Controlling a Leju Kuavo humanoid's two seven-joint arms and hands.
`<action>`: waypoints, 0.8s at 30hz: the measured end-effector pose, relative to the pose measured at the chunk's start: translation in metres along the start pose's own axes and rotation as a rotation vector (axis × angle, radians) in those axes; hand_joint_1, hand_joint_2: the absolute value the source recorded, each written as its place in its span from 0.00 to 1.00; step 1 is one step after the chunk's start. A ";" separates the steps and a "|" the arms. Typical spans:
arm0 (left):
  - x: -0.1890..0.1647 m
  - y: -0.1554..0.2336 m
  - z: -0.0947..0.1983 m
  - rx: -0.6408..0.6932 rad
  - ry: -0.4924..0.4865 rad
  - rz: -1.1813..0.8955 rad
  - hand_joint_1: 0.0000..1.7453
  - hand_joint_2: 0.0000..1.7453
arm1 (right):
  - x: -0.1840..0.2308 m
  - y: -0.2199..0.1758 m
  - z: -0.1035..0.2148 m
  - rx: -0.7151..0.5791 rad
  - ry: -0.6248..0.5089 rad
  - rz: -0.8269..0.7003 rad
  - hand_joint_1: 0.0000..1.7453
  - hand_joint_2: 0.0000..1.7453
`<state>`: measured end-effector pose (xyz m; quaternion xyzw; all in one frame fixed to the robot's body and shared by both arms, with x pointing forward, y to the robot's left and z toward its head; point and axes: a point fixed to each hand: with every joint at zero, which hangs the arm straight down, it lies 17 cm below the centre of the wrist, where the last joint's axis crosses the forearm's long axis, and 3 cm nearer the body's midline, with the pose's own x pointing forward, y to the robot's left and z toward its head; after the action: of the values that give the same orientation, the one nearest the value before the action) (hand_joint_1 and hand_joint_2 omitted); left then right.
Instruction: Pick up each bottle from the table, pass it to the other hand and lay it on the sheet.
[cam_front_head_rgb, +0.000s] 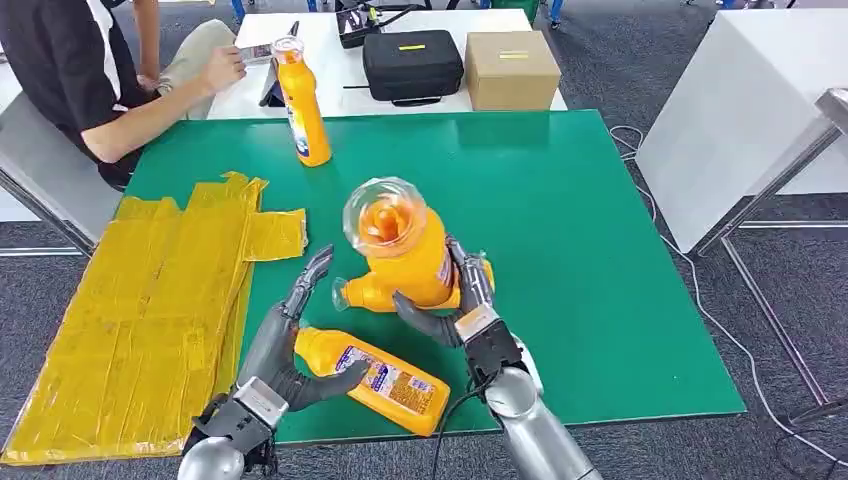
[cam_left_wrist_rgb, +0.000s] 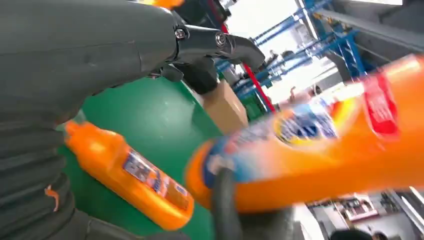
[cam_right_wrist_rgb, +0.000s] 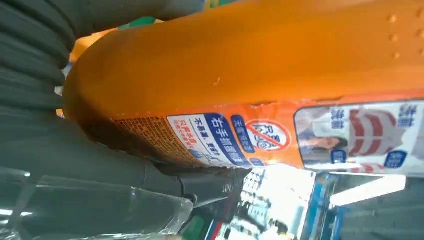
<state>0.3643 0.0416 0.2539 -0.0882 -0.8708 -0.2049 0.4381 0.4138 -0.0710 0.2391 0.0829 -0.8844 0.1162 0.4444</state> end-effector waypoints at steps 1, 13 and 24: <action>0.001 -0.002 -0.002 -0.006 -0.003 0.003 0.00 1.00 | -0.001 0.005 0.000 0.011 0.003 0.009 1.00 1.00; 0.006 -0.011 -0.022 -0.041 -0.018 0.041 0.00 1.00 | -0.013 0.026 0.003 0.062 0.034 0.074 1.00 1.00; 0.004 -0.015 -0.033 -0.064 -0.009 0.095 0.00 1.00 | -0.024 0.035 0.007 0.099 0.060 0.099 1.00 1.00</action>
<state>0.3812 0.0139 0.2707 -0.1443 -0.8606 -0.2115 0.4402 0.4144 -0.0383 0.2109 0.0572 -0.8669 0.1842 0.4597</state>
